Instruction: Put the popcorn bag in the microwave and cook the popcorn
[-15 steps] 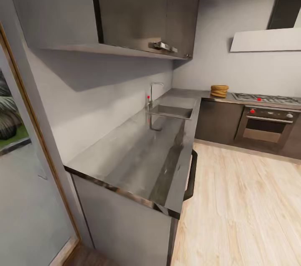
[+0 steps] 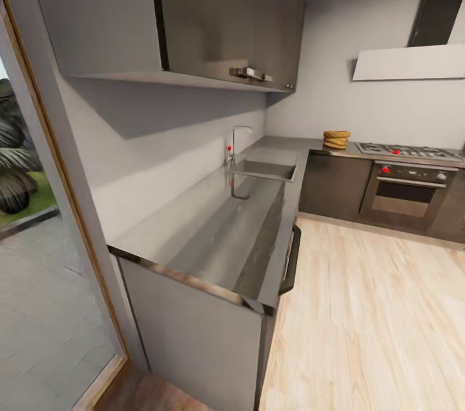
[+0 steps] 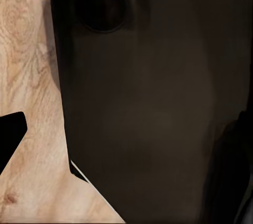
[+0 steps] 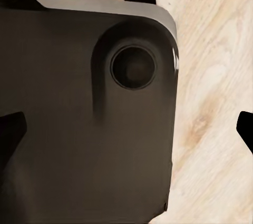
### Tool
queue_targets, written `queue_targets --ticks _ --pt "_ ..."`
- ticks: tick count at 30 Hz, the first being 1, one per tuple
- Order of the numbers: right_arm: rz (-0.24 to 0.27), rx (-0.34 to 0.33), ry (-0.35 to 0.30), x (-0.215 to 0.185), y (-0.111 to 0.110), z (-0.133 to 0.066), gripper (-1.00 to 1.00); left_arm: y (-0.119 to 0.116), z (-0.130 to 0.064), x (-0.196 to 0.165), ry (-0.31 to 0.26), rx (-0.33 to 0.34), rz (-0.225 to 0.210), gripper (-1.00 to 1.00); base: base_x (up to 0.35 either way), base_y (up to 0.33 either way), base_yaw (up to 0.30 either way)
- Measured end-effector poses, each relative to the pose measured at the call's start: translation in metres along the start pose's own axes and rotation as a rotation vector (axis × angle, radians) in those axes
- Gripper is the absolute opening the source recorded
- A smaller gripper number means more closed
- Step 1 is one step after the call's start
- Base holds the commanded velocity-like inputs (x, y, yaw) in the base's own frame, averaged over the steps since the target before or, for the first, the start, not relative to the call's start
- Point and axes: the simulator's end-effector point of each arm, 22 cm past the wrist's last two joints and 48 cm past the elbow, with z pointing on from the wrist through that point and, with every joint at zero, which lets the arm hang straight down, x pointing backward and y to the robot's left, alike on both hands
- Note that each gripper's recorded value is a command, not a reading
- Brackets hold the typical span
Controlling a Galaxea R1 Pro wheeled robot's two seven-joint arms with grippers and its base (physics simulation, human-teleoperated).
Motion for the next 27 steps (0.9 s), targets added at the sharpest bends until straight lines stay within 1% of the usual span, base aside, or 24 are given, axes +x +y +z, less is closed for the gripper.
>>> queue_targets --ticks 3,6,13,14,16,17,18,19,21,24,27 --pt "0.002 0.002 -0.017 -0.008 -0.001 0.000 1.00 0.001 0.000 0.000 0.000 -0.001 -0.001 1.00 -0.295 0.000 -0.093" --pt "0.008 0.009 -0.035 -0.017 -0.007 0.000 1.00 0.002 0.000 0.000 0.000 -0.003 0.000 1.00 -0.074 0.000 -0.254" --pt "0.033 0.047 -0.054 -0.031 -0.037 -0.002 1.00 0.002 0.000 -0.005 -0.008 -0.004 -0.005 1.00 -0.007 0.000 -0.296" --pt "0.055 0.084 -0.059 -0.033 -0.068 -0.004 1.00 0.004 0.000 -0.008 -0.012 -0.006 -0.005 1.00 -0.001 0.000 -0.300" --pt "0.084 0.108 -0.066 -0.035 -0.089 -0.006 1.00 0.005 0.000 -0.012 -0.018 -0.008 -0.006 1.00 0.000 0.000 -0.300" --pt "0.095 0.118 -0.069 -0.036 -0.098 -0.007 1.00 0.005 0.000 -0.016 -0.026 -0.008 -0.006 1.00 0.000 0.000 -0.300" --pt "0.106 0.134 -0.079 -0.040 -0.111 -0.009 1.00 0.005 0.000 -0.024 -0.040 -0.009 -0.005 1.00 0.000 0.000 -0.300" --pt "0.108 0.139 -0.086 -0.044 -0.116 -0.010 1.00 0.005 -0.001 -0.027 -0.047 -0.009 -0.005 1.00 0.000 0.000 -0.300" --pt "0.110 0.147 -0.108 -0.054 -0.122 -0.012 1.00 0.005 -0.001 -0.034 -0.061 -0.009 -0.005 1.00 0.000 0.000 -0.300" --pt "0.110 0.150 -0.122 -0.061 -0.124 -0.013 1.00 0.007 -0.001 -0.041 -0.071 -0.011 -0.004 1.00 0.000 -0.003 -0.300" --pt "0.110 0.149 -0.126 -0.063 -0.123 -0.013 1.00 0.013 -0.002 -0.046 -0.087 -0.020 -0.003 1.00 0.000 -0.203 -0.300"
